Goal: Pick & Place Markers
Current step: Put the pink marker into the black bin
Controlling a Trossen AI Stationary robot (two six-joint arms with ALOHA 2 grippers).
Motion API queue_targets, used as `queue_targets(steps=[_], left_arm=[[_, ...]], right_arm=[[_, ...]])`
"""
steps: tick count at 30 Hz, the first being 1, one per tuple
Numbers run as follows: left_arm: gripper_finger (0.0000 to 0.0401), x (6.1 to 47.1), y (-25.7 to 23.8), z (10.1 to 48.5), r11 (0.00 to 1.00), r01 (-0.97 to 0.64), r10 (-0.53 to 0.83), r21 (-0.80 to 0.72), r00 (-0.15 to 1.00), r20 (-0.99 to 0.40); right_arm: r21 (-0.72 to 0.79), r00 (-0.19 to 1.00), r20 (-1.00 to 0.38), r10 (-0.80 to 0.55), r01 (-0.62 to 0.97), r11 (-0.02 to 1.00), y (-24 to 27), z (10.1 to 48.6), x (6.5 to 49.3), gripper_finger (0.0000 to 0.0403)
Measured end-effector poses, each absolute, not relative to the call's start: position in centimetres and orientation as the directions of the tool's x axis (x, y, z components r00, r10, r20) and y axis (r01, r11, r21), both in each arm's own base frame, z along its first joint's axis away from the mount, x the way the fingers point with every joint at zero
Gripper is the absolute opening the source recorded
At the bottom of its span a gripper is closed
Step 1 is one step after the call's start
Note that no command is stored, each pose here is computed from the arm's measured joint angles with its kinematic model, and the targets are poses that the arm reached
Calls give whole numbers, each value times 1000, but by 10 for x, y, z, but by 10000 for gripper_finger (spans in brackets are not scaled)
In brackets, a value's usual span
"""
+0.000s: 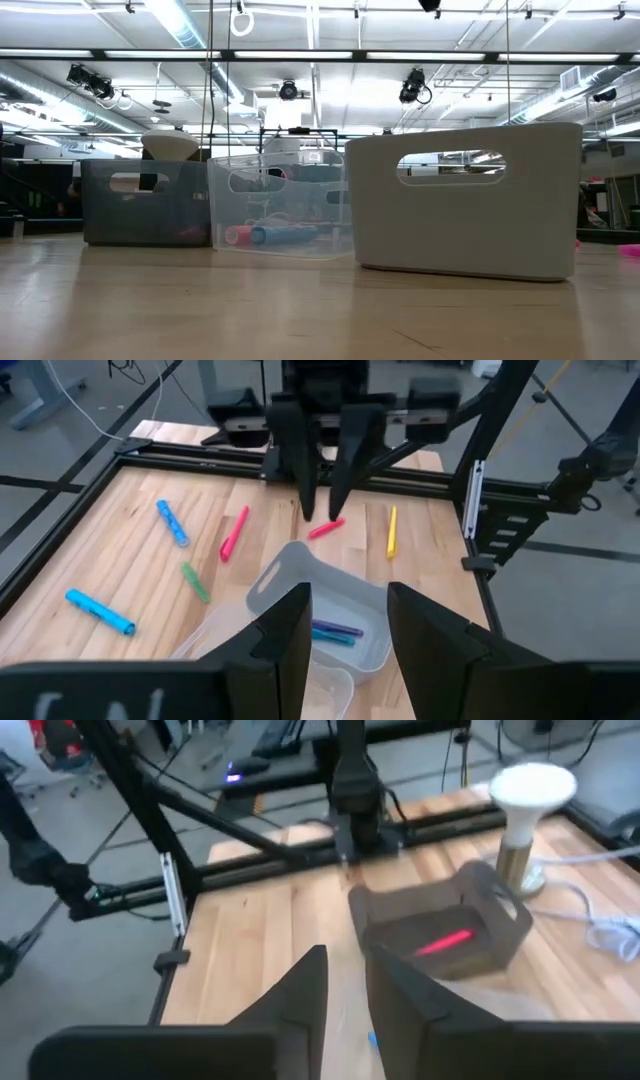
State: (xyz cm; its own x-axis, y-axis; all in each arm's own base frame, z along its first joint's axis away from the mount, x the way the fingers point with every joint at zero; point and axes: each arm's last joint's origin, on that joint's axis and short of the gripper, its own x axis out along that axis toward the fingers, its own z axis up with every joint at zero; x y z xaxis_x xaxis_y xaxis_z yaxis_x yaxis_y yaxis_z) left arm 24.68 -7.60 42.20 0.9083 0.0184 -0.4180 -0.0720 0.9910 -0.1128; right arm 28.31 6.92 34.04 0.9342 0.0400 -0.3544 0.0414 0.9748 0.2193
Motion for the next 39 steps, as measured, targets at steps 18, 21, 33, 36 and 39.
queue_targets(steps=[18, 21, 33, 36, 39], left_arm=[[138, 248, -76, 424, 993, -79, 39, -83, 916, -399], [138, 248, -76, 424, 993, -79, 39, -85, 916, -399], [138, 248, -74, 423, 988, -142, 108, -59, 914, -391], [138, 248, -73, 423, 987, -153, 121, -54, 914, -388], [138, 248, -73, 423, 987, -153, 121, -54, 914, -388]], right_arm=[[32, 638, -768, 54, -46, 998, 13, 327, 217, 146], [-13, 559, -829, 20, -55, 998, 1, 325, 199, 146], [-81, 284, -957, -53, -87, 993, -35, 318, 157, 146], [-92, 264, -962, -66, -86, 992, -43, 317, 154, 146], [-99, 262, -962, -79, -65, 993, -51, 317, 152, 146]])
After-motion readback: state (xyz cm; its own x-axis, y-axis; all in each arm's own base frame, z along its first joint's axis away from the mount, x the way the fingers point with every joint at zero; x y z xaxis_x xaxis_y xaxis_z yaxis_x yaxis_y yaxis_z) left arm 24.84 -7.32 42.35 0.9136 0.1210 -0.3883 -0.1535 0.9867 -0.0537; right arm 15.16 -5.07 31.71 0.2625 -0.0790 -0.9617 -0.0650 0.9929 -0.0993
